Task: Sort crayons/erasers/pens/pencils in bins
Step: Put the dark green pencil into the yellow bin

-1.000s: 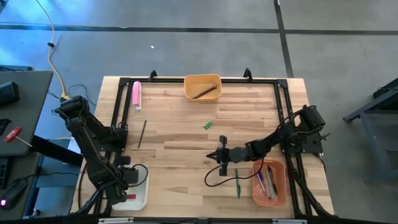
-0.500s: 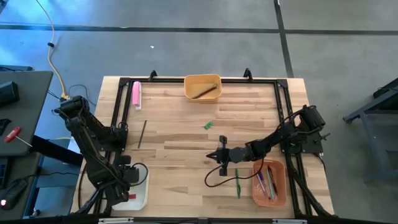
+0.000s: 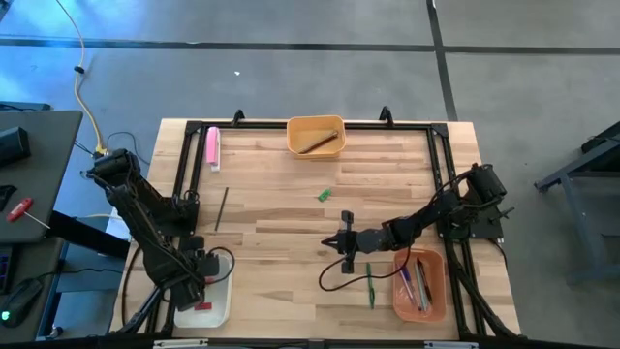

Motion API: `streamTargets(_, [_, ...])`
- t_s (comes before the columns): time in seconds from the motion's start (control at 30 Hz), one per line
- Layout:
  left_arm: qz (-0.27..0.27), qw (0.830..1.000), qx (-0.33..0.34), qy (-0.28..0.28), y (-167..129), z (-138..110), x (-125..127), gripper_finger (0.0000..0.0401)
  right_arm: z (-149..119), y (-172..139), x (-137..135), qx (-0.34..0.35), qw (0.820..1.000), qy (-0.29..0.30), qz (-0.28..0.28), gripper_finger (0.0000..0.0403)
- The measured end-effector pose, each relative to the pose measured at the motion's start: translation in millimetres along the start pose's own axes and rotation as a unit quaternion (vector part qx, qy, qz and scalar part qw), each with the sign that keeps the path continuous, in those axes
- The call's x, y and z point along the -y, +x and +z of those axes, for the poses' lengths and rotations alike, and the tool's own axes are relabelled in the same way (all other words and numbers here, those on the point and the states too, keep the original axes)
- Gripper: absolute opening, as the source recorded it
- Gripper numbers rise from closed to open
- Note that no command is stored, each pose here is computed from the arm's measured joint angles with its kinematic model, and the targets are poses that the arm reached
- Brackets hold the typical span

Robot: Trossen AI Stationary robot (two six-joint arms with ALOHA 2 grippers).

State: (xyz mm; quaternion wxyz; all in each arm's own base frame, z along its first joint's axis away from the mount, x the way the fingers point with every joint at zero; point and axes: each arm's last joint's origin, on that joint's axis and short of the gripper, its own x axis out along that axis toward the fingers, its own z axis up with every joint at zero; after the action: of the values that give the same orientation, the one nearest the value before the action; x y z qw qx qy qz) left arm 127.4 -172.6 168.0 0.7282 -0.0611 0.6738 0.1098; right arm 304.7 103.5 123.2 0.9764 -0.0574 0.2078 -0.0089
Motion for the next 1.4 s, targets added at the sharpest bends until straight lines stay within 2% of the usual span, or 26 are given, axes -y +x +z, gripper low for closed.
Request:
streamTargets(0.13, [-0.013, 0.999, 0.004, 0.032, -8, 4, 5, 0.0217, 0, 0, 0, 0.000, 1.000, 0.001, 0.000, 0.0000])
streamTargets(0.23, [-0.004, 0.999, 0.008, 0.041, -22, 7, 7, 0.0212, 0, 0, 0, 0.000, 1.000, 0.002, 0.000, 0.0000])
streamTargets(0.4, [0.020, 0.997, 0.046, 0.055, -60, 16, 10, 0.0163, 0, 0, 0, 0.000, 1.000, 0.004, 0.000, 0.0000])
streamTargets(0.5, [0.018, 0.995, 0.090, 0.038, -82, 27, 5, 0.0118, 1, 0, 0, 0.005, 1.000, 0.005, 0.000, 0.0000])
streamTargets(0.6, [0.008, 0.990, 0.139, 0.009, -96, 40, -11, 0.0067, 2, 0, 0, 0.010, 1.000, 0.007, 0.001, 0.0000])
streamTargets(0.7, [0.008, 0.987, 0.157, -0.042, -100, 53, -41, 0.0017, 3, 0, 0, 0.014, 1.000, 0.009, 0.001, 0.0000])
streamTargets(0.77, [0.016, 0.983, 0.158, -0.093, -97, 60, -65, 0.0006, 3, 0, -1, 0.014, 1.000, 0.013, 0.002, 0.0000])
streamTargets(0.9, [0.006, 0.976, 0.122, -0.179, -73, 67, -107, 0.0003, 3, -1, -3, 0.014, 1.000, 0.017, 0.005, 0.0000])
streamTargets(1.07, [0.014, 0.960, 0.074, -0.269, -34, 71, -144, 0.0015, 3, -1, -3, 0.015, 1.000, 0.017, 0.006, 0.0000])
streamTargets(1.2, [0.038, 0.950, 0.039, -0.309, -14, 75, -169, 0.0049, 3, -1, -3, 0.017, 1.000, 0.016, 0.006, 0.0000])
streamTargets(1.4, [0.050, 0.933, -0.002, -0.357, -2, 84, -200, 0.0119, 3, -1, -3, 0.017, 1.000, 0.014, 0.006, 0.0000])
